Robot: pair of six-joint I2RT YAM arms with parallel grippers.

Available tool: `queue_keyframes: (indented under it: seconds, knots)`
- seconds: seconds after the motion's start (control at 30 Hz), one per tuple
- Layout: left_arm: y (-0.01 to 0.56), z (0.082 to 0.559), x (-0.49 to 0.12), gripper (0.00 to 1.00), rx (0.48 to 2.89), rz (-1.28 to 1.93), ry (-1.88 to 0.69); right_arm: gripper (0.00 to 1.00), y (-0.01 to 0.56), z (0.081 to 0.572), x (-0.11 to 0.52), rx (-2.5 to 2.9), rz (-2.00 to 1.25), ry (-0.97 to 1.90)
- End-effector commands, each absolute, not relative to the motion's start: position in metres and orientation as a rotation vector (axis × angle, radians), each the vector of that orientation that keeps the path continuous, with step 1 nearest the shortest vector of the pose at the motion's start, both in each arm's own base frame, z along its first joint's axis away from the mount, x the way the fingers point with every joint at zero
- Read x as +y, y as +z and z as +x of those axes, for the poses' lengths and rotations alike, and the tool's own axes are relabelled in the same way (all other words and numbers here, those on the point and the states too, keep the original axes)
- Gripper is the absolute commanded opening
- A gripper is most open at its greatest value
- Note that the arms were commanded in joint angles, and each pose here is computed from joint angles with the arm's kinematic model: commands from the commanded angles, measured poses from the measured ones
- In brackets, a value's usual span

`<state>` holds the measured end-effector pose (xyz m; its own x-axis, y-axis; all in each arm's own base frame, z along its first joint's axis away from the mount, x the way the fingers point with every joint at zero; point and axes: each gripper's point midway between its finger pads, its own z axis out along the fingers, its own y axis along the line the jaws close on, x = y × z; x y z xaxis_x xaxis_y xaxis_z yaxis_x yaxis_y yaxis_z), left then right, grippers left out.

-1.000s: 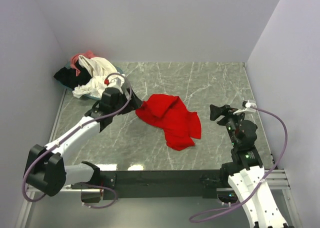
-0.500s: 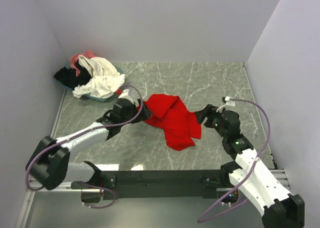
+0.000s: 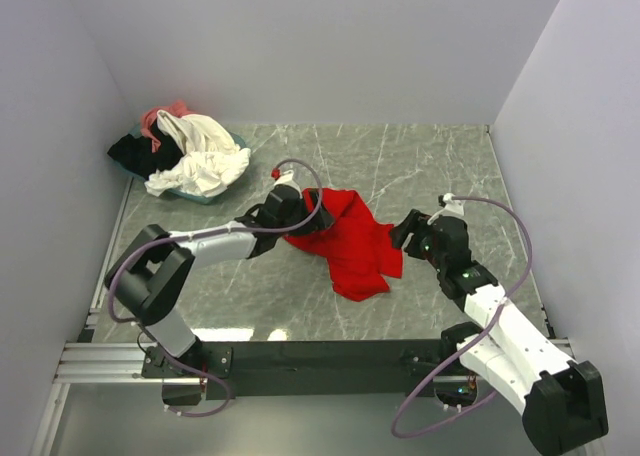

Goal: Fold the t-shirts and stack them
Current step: Move the tshirt to the center of the board

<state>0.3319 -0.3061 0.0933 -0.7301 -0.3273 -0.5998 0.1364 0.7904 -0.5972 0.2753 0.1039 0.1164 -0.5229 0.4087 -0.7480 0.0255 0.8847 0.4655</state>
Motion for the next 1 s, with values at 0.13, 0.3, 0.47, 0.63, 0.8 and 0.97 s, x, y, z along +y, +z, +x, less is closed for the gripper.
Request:
queue_keyframes:
  seconds: [0.13,0.3,0.47,0.63,0.8,0.97]
  knots:
    - [0.104,0.352,-0.341,0.35,2.219,-0.091,-0.924,0.73,0.130,0.284,0.111,2.023,0.321,0.539]
    - [0.150,0.359,-0.337,0.01,2.135,-0.070,-0.911,0.73,0.121,0.288,0.115,2.045,0.327,0.548]
    - [0.221,0.356,-0.305,0.00,1.970,-0.094,-0.926,0.72,0.108,0.299,0.116,2.094,0.341,0.514]
    - [0.242,0.338,-0.272,0.00,1.943,-0.115,-0.917,0.70,0.089,0.311,0.124,2.159,0.345,0.497]
    - [0.263,0.325,-0.221,0.00,1.852,-0.214,-0.840,0.68,0.086,0.309,0.135,2.160,0.331,0.535]
    - [0.223,0.328,-0.151,0.01,1.891,-0.367,-0.528,0.68,0.095,0.308,0.135,2.139,0.325,0.532]
